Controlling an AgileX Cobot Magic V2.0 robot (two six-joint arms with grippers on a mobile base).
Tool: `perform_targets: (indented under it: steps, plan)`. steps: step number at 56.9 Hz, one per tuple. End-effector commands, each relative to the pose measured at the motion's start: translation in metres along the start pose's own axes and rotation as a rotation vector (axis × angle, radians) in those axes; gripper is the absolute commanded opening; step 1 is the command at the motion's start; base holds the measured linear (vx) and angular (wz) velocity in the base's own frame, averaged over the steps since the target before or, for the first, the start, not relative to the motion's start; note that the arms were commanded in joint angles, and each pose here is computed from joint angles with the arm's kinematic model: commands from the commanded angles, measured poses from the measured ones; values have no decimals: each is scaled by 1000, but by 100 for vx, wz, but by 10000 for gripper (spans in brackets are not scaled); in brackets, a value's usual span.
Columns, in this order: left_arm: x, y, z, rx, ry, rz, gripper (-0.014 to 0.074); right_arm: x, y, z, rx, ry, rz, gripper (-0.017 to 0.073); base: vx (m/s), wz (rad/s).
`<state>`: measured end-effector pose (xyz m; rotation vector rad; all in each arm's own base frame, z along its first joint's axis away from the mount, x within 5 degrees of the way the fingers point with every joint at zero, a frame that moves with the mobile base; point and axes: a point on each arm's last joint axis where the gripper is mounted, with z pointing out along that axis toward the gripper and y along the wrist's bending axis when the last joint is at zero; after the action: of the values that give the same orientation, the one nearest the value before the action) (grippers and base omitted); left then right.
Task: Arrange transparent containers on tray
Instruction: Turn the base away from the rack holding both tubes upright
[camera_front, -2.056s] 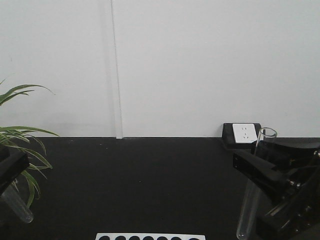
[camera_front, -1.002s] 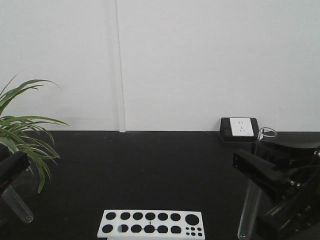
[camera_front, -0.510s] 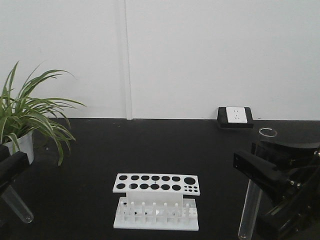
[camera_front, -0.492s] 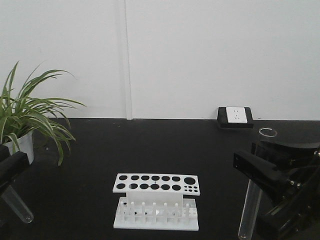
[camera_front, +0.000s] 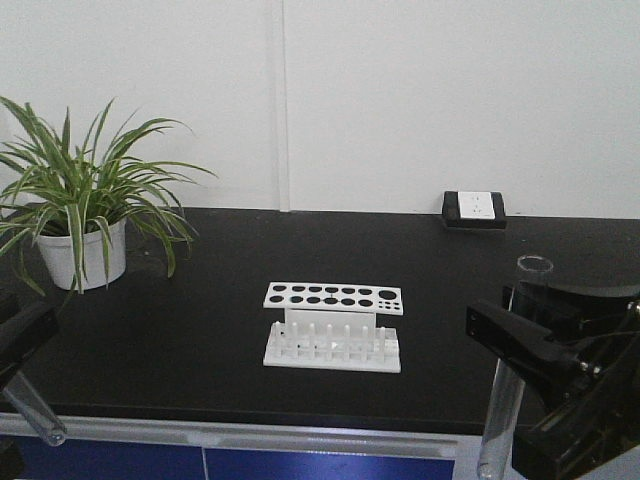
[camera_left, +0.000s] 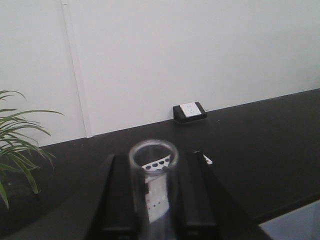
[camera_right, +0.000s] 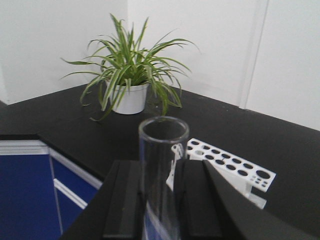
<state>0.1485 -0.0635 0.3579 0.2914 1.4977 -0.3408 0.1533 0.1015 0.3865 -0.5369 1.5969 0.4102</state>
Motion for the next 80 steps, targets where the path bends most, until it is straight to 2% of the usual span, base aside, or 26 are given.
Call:
perform_targets:
  steps: [1,80]
  plan:
    - [-20,0,-2,2,-121,-12,103,-18,-3,-5,28,-119,-18,201,-37,6]
    - [-20,0,-2,2,-121,-12,103,-18,-3,-5,28,-119,-18,201,-34,4]
